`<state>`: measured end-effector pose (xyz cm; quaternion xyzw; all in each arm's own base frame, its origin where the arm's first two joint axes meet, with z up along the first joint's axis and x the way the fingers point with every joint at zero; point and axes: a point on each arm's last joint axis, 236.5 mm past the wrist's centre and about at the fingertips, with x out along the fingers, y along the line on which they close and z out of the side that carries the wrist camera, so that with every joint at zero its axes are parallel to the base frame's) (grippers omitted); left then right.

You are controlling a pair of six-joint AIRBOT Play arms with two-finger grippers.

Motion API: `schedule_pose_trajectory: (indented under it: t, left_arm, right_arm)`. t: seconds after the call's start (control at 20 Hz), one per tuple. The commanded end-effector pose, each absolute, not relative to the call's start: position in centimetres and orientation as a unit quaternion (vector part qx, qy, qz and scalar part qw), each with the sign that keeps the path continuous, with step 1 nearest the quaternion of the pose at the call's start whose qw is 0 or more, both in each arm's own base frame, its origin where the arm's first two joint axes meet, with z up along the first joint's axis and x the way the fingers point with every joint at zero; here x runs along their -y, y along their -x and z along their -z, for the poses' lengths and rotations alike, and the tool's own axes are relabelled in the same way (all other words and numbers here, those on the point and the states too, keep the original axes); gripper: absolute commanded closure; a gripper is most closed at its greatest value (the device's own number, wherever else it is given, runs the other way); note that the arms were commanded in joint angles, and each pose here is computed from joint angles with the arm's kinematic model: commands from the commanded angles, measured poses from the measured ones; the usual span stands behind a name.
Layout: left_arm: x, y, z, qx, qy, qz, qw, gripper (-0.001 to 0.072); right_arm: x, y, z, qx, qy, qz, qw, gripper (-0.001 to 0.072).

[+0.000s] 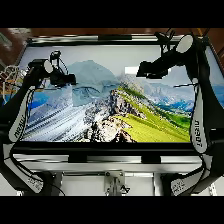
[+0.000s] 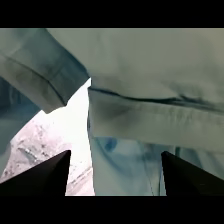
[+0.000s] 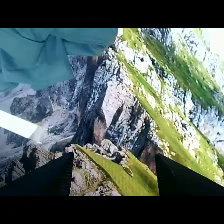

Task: Fold the shirts.

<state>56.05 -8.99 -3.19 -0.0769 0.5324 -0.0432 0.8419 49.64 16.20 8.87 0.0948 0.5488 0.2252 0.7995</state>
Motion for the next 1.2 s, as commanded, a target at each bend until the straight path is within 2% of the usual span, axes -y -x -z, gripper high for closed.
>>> schedule_pose_trajectory:
  t: [0.0, 0.2, 0.4, 0.45, 0.55, 0.6, 0.65, 0.7, 0.75, 0.95, 1.15]
  left_arm:
    - [9.8, -58.3, 5.9, -0.512, 0.129, 0.047, 0.848, -0.0013]
    - [9.7, -59.3, 7.2, -0.501, 0.130, 0.046, 0.855, -0.0013]
    - [9.6, -59.9, 8.5, -0.496, 0.133, 0.042, 0.857, -0.0009]
    - [9.6, -59.9, 8.9, -0.499, 0.133, 0.042, 0.855, 0.0014]
    - [10.0, -59.9, 8.8, -0.498, 0.141, 0.045, 0.854, 0.0431]
    - [10.2, -60.0, 8.3, -0.495, 0.147, 0.047, 0.855, 0.0521]
    - [10.3, -60.2, 7.5, -0.490, 0.150, 0.050, 0.857, 0.0570]
    - [10.4, -60.4, 6.5, -0.485, 0.149, 0.053, 0.860, 0.0584]
    - [10.4, -60.5, 5.3, -0.478, 0.147, 0.057, 0.864, 0.0648]
    - [10.7, -59.0, 0.6, -0.472, 0.094, 0.095, 0.871, 0.0653]
    - [10.9, -54.0, -2.5, -0.523, 0.041, 0.137, 0.840, 0.0654]
  right_arm:
    - [-18.1, -50.1, -6.7, -0.564, -0.131, -0.242, 0.778, 0.0083]
    - [-22.3, -50.6, -3.2, -0.575, -0.146, -0.259, 0.762, 0.0083]
    - [-26.4, -51.4, -1.8, -0.558, -0.156, -0.271, 0.769, 0.0083]
    - [-27.0, -51.3, -1.7, -0.557, -0.159, -0.272, 0.768, 0.0083]
    - [-27.8, -51.0, -1.4, -0.560, -0.160, -0.275, 0.765, 0.0082]
    - [-27.8, -51.0, -1.3, -0.561, -0.159, -0.274, 0.765, 0.0083]
    - [-27.8, -50.9, -1.1, -0.564, -0.162, -0.271, 0.763, 0.0083]
    - [-27.6, -51.0, -0.9, -0.566, -0.165, -0.265, 0.763, 0.0083]
    - [-27.5, -51.1, -0.7, -0.568, -0.167, -0.258, 0.763, 0.0083]
    - [-28.8, -51.3, 0.8, -0.577, -0.193, -0.251, 0.753, 0.0083]
    - [-32.7, -50.6, 1.4, -0.572, -0.211, -0.274, 0.744, 0.0083]
